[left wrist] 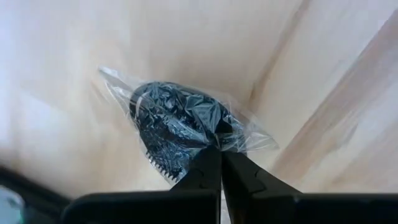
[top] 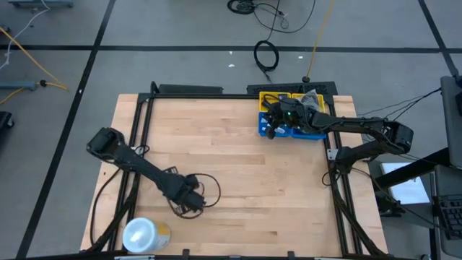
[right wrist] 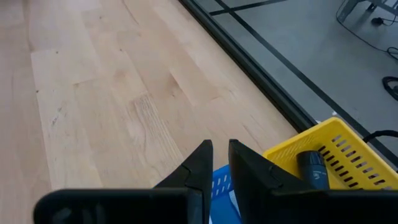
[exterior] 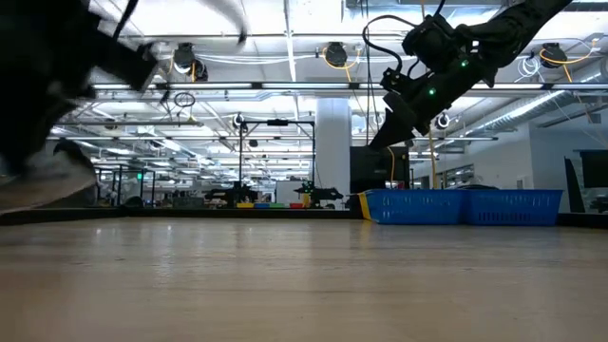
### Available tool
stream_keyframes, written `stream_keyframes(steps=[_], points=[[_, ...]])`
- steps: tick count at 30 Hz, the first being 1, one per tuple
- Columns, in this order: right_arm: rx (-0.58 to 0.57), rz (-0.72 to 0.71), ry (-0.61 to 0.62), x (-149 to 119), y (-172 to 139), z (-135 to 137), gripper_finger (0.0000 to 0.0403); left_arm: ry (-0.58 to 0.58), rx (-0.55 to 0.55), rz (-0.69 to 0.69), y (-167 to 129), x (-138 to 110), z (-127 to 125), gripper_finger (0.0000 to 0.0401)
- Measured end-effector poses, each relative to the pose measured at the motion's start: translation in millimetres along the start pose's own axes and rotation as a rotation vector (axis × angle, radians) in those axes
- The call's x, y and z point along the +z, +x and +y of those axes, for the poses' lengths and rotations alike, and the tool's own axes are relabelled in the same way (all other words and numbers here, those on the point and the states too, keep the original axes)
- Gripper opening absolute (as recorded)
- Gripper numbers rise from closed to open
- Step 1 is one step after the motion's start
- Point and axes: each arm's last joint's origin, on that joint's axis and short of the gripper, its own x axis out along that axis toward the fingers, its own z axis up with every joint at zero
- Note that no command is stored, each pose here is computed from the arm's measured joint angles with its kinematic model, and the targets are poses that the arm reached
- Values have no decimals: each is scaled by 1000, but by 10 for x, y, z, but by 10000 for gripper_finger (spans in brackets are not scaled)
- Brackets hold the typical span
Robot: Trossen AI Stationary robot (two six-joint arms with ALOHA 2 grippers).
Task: Pick & Place Travel size toiletries
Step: Put the black hairbrush into the right yellow basket
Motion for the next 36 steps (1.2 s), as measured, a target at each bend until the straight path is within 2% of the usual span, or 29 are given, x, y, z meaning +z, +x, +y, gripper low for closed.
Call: stream_keyframes(steps=[7, 12, 16, 18, 21, 25, 31, 36], points=[[2, 0, 8, 0, 0, 1, 47, 1, 20, -459, -589, -23, 180, 0], [2, 0, 8, -1, 0, 1, 47, 98, -2, -739, -887, -20, 284, 0], [9, 0, 8, -1, 0, 3, 48, 174, -6, -904, -1081, 24, 356, 0], [49, -9, 8, 6, 0, 14, 47, 214, -6, -972, -1164, 61, 381, 0], [143, -52, 8, 46, -4, 41, 48, 305, -11, -1062, -1269, 150, 390, 0], [337, -146, 11, 131, -25, 92, 47, 479, -67, -1150, -1376, 290, 392, 0], [653, -281, -35, 249, -94, 171, 48, 618, -149, -1291, -1522, 470, 468, 0], [844, -365, -101, 319, -165, 301, 49, 753, -208, -1386, -1605, 568, 535, 0]])
